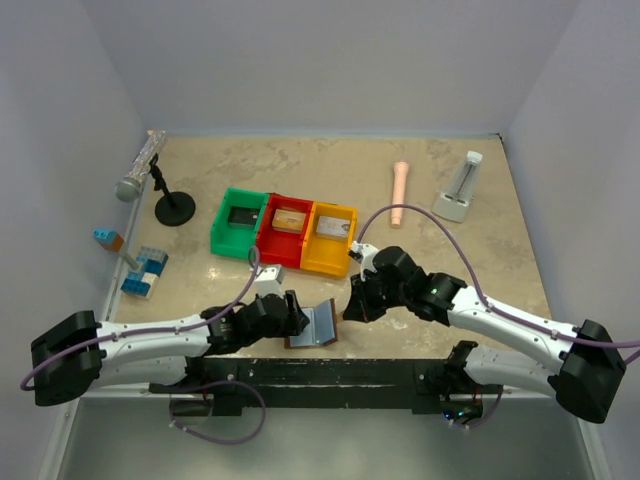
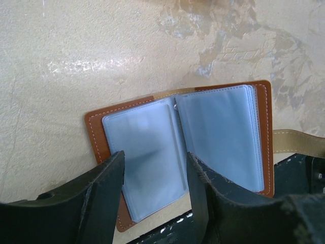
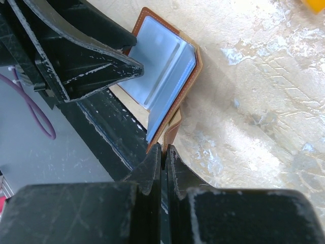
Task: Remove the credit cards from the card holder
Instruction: Remove the credit card from the card holder.
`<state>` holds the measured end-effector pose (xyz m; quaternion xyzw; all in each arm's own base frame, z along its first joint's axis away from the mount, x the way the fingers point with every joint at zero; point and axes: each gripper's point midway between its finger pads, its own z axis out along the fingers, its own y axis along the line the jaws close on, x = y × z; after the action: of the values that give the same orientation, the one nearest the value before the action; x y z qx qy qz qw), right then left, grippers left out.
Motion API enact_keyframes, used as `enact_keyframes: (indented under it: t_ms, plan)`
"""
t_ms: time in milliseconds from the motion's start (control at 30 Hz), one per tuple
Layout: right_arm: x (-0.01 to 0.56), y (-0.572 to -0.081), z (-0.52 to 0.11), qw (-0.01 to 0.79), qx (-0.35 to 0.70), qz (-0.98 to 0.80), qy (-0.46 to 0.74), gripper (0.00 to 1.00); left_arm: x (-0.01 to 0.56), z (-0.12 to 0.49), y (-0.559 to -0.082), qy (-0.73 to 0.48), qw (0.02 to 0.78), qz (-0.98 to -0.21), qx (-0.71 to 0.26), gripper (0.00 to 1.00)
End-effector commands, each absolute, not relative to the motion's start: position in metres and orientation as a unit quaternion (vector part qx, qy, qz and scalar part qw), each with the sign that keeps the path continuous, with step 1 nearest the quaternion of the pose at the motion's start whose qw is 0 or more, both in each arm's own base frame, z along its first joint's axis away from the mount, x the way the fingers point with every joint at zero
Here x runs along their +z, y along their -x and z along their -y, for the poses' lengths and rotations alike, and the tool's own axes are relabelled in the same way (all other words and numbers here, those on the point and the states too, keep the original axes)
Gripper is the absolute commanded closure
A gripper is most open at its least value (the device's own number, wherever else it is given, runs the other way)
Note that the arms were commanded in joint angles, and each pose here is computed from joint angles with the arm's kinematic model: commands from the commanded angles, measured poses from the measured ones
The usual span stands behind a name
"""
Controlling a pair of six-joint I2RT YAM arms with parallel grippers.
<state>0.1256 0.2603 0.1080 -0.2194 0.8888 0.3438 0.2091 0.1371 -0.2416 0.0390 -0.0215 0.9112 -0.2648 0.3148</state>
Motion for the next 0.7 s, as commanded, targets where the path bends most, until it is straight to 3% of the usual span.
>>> enact_keyframes:
  t_ms: [0,667]
  plan:
    - [0.114,-0.13,-0.264,0.226,0.352,-0.882,0.218,1.0,0.045,0.238,-0.139,0.042,0.328,-0.902,-0.279,0.44]
    - [0.111,-0.129,-0.263,0.223,0.349,-0.884,0.217,1.0,0.036,0.243,-0.134,0.023,0.312,-0.908,-0.277,0.44]
